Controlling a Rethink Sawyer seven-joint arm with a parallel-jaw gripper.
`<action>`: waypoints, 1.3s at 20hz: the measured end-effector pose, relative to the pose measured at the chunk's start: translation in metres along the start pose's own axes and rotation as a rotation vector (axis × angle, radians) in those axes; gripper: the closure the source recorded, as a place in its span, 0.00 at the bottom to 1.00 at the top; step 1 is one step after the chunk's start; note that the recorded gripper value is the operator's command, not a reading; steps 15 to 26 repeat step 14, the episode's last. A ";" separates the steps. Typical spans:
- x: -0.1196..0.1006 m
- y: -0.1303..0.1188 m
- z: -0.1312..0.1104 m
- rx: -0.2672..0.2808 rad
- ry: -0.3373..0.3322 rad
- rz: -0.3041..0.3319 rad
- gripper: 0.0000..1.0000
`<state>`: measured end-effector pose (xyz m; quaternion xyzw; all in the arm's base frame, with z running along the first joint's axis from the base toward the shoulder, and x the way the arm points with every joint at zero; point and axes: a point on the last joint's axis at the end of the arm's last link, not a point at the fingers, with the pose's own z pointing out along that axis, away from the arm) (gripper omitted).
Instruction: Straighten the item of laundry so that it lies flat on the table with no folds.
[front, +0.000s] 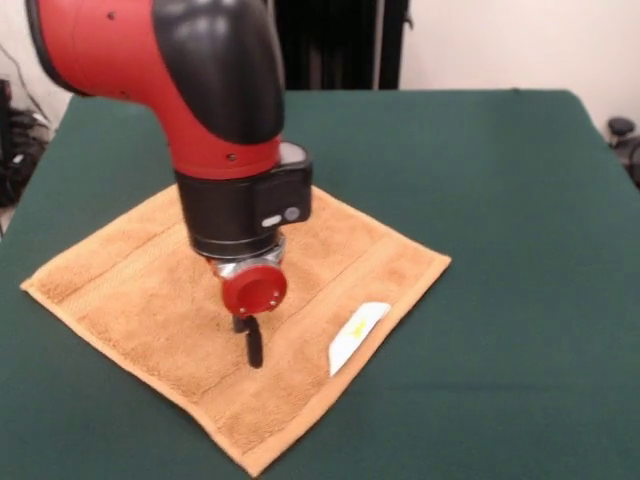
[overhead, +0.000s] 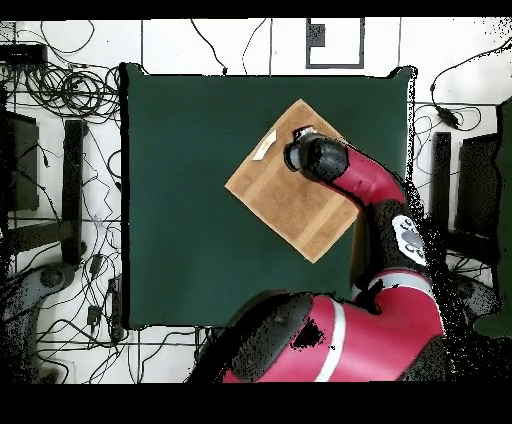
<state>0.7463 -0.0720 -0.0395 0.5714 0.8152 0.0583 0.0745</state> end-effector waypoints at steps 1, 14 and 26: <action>0.006 0.001 0.000 0.005 -0.005 -0.009 0.00; 0.045 -0.001 0.001 0.087 -0.148 -0.189 0.00; 0.045 -0.001 0.001 0.087 -0.148 -0.189 0.00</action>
